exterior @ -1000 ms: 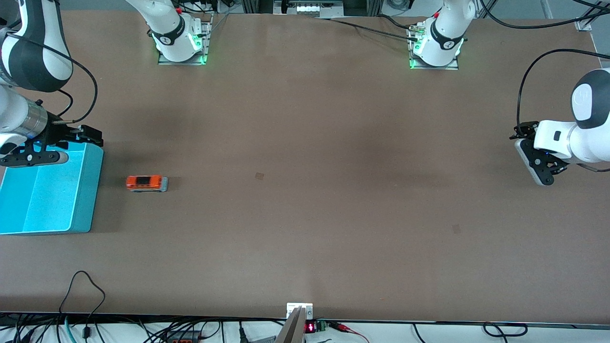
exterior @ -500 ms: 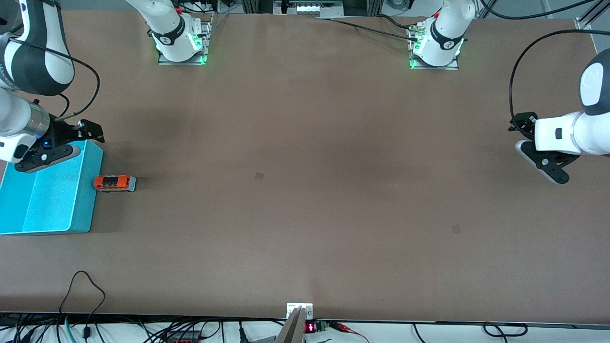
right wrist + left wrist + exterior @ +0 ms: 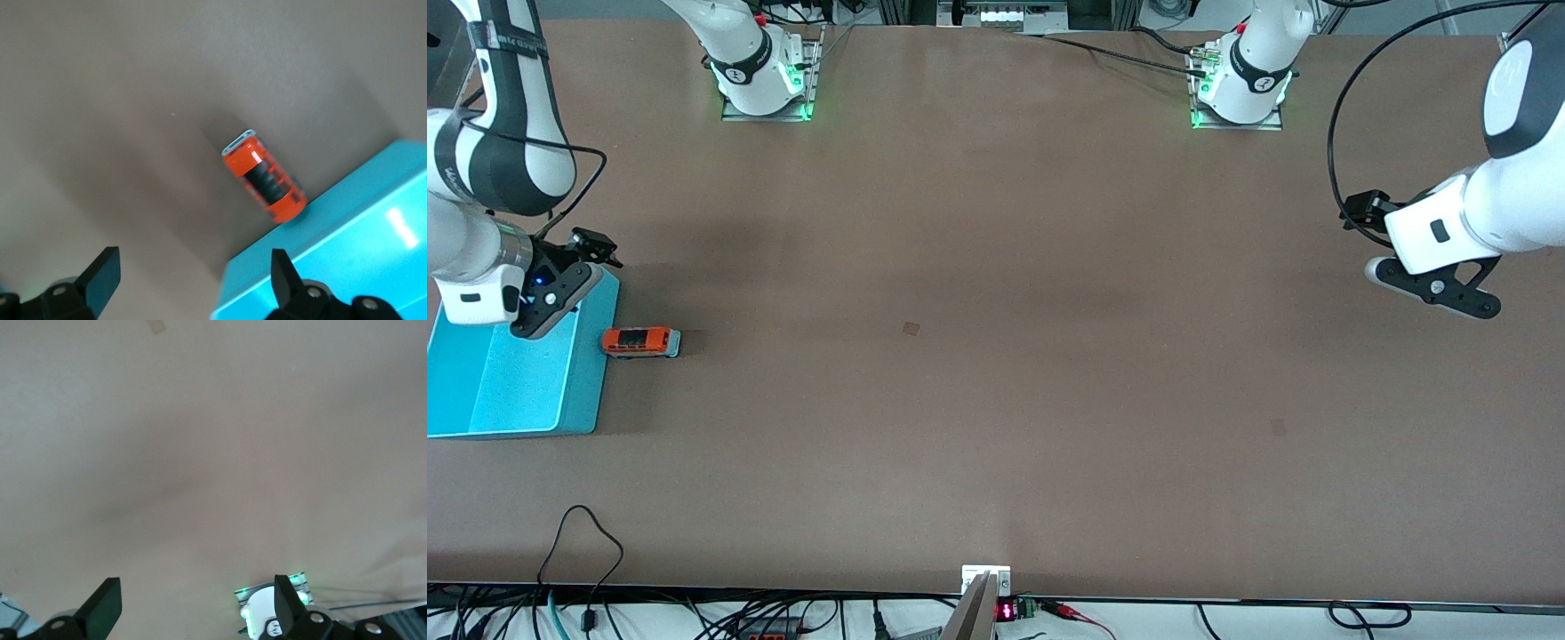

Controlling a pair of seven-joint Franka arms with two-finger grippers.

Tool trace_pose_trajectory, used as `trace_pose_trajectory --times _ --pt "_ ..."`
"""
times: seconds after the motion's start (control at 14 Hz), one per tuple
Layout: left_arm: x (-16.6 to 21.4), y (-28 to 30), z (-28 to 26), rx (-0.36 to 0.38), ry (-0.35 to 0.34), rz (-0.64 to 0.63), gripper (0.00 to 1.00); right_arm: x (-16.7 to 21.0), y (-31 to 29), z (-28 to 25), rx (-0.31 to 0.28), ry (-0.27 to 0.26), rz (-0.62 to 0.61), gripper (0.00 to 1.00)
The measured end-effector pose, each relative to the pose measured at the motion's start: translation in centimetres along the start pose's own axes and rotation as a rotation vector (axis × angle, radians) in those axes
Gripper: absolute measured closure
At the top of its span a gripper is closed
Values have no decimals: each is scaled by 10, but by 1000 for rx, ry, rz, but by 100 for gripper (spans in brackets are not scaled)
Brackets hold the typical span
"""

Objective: Wind up bus and store in blue box
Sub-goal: 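Lower the right gripper onto the bus beside the box and grasp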

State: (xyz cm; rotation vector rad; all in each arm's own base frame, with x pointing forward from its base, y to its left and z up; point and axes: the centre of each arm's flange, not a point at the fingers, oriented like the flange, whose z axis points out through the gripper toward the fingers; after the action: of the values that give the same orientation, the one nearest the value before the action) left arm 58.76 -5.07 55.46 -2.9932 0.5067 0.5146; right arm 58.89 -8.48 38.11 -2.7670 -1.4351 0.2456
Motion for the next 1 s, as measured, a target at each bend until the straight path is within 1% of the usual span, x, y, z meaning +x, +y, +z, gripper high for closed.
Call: trace_pose_trajectory --times 0.07,0.14,0.21,0.36,0.43,0.5,0.57,0.71,0.79,1.0 --pt "-2 2 -11 3 23 -28 0 2 4 7 -8 -1 -57 0" --pt "-3 2 -21 1 67 -49 0 4 8 14 -14 -1 -109 0" --pt "-1 1 -33 -15 149 -74 0 6 12 22 -23 -2 -171 0" --pt "1 -6 -49 -49 343 -135 0 11 22 42 -42 -1 -286 0" --pt "-2 -9 -47 -47 400 -153 0 10 28 54 -48 0 -323 0" --pt "-7 -9 -40 -44 412 -160 0 9 33 65 -53 0 -350 0" --pt "-12 -7 -29 -45 391 -160 0 8 38 76 -58 0 -370 0" --pt "-18 -4 -7 -50 319 -160 0 8 45 94 -68 2 -406 0" --pt "-17 -4 -1 -52 300 -160 0 9 47 103 -71 5 -423 0" --pt "-16 -3 3 -53 289 -158 0 9 51 132 -86 27 -443 0"
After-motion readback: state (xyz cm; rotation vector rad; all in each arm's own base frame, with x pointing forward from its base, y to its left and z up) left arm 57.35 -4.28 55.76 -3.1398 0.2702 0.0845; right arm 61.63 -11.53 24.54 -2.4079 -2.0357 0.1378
